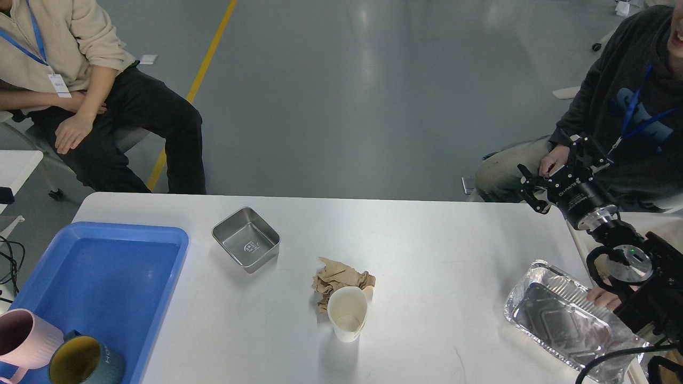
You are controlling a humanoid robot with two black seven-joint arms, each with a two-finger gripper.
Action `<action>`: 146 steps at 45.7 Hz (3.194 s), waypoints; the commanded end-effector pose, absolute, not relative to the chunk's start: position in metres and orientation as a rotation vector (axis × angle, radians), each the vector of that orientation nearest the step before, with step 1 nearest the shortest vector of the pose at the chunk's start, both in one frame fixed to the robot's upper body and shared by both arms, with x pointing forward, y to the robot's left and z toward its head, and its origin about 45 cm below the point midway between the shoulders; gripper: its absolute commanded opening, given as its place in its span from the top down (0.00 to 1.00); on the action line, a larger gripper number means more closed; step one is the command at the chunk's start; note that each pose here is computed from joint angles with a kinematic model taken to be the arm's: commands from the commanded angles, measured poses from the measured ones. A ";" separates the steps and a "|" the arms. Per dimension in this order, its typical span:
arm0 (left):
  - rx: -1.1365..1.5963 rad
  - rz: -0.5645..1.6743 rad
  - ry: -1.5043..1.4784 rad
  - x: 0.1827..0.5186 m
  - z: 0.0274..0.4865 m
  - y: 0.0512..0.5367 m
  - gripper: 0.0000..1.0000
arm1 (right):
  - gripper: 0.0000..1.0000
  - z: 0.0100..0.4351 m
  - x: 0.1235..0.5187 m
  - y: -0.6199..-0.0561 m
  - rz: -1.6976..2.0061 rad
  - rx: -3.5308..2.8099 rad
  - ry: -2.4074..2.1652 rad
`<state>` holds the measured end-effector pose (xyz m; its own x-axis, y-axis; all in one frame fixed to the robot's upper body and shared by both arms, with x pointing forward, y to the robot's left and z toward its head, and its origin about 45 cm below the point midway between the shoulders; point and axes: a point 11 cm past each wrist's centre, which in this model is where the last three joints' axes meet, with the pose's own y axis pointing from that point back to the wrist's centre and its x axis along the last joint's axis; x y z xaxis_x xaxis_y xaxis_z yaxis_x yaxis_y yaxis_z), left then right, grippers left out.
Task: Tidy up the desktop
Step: 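Set the green mug down in the blue tray and release, then reach the left gripper to the steel box and grasp its rim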
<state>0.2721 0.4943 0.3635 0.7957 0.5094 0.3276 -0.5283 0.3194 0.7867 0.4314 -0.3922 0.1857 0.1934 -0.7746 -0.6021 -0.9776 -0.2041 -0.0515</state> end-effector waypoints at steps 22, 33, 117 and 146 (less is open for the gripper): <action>0.996 0.712 -0.050 0.284 0.361 0.489 0.03 | 0.00 0.193 0.432 -0.393 0.619 -2.063 1.621; 0.981 0.759 -0.024 0.297 0.322 0.474 0.03 | 0.00 0.193 0.432 -0.395 0.616 -2.062 1.626; 1.262 0.856 -0.172 0.377 0.052 0.255 0.53 | 0.00 0.185 0.427 -0.395 0.635 -2.085 1.639; 1.270 0.790 -0.152 0.372 0.048 0.250 1.00 | 0.00 0.187 0.427 -0.394 0.631 -2.087 1.633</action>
<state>0.3739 0.2557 0.0494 0.7112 0.4559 0.5351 -0.6229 0.0558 0.7803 0.4273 -0.3935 0.1862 0.2095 -0.7845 -0.5837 -0.9729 -0.2267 -0.0444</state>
